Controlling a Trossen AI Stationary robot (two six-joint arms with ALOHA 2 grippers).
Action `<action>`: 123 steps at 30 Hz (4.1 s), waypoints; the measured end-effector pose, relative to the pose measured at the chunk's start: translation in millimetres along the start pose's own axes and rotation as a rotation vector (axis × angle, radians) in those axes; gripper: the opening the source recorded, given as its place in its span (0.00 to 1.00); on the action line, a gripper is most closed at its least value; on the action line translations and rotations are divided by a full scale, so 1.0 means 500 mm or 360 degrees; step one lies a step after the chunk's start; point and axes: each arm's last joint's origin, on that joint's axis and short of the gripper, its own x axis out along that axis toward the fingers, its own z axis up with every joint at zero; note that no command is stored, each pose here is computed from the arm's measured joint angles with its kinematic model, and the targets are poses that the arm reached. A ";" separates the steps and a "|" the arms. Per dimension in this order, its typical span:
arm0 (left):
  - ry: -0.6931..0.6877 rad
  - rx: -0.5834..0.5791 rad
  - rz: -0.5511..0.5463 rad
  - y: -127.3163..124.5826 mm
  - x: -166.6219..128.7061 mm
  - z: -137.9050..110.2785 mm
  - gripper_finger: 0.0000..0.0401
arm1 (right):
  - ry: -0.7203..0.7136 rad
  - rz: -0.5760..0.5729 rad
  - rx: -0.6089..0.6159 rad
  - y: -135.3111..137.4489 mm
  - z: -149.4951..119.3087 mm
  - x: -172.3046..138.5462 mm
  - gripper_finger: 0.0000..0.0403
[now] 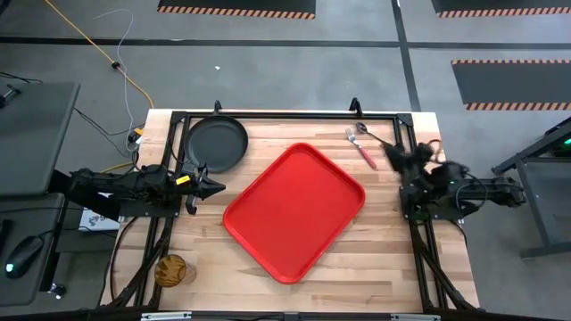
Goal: Pick and place plate/cup/fork/spoon on tray
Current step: Put the pink fork on the right side of the serving tray
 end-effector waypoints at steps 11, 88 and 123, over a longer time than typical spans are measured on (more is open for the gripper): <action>0.0000 0.0000 0.0000 0.000 0.000 0.000 0.00 | -0.0116 -0.0547 0.0049 0.028 0.016 0.071 0.03; 0.0000 0.0000 0.0000 0.000 0.000 0.000 0.00 | 0.2057 -0.1354 -0.0240 -0.124 -0.112 0.271 0.03; 0.0000 0.0000 0.0000 0.000 0.000 0.000 0.00 | 0.2858 -0.1546 -0.0750 -0.129 -0.387 0.361 0.05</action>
